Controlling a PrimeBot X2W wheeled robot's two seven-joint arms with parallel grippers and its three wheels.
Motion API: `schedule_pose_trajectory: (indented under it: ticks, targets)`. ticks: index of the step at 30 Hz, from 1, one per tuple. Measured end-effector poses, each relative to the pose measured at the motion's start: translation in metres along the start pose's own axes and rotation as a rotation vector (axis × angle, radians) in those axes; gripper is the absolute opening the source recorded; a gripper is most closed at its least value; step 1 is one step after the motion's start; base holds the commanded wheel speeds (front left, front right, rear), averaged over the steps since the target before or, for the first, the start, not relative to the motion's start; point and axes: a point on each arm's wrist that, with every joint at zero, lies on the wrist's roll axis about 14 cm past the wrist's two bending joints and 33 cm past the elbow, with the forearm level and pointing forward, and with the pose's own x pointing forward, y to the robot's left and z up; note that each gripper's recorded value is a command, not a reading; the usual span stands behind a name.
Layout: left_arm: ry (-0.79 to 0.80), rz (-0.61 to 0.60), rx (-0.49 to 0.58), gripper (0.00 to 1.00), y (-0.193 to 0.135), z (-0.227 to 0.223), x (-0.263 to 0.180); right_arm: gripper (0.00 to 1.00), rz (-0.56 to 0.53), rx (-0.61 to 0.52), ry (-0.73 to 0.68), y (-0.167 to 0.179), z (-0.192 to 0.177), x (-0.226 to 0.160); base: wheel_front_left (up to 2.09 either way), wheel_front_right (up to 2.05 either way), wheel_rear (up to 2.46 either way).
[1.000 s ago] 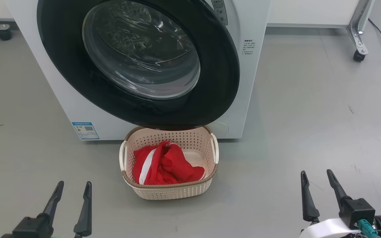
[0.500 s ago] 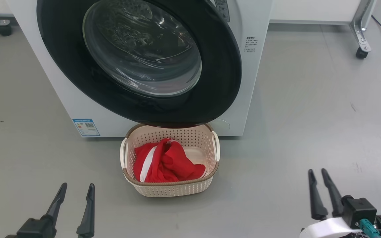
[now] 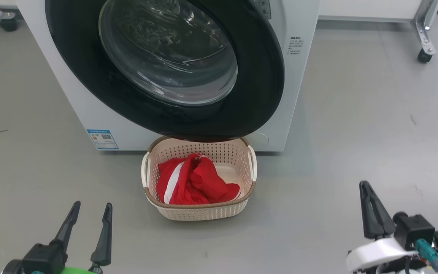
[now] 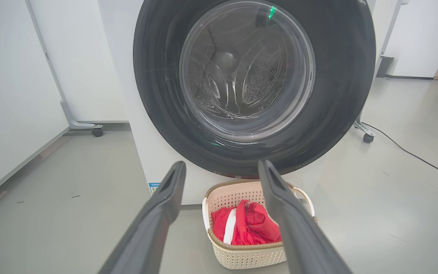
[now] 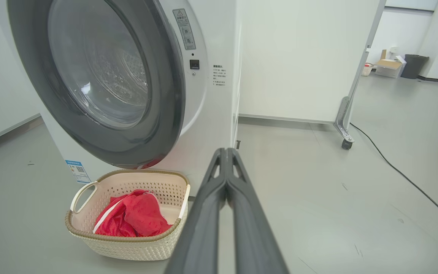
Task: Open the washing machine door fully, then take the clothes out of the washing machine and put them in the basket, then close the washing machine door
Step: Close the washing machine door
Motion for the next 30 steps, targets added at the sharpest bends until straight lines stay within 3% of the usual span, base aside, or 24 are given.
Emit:
schedule_pose_trajectory:
  ticks: [20, 30]
  targets:
    - [-0.019, -0.031, -0.001, 1.00, -0.004, 0.003, 0.037, 0.00, 0.353, -0.063, -0.085, 0.080, 0.043, 0.103, 0.00, 0.00, 0.00]
    - [-0.015, -0.026, 0.005, 1.00, 0.001, -0.002, 0.057, 0.00, 0.451, -0.078, -0.086, 0.110, 0.051, 0.158, 0.00, 0.00, 0.00]
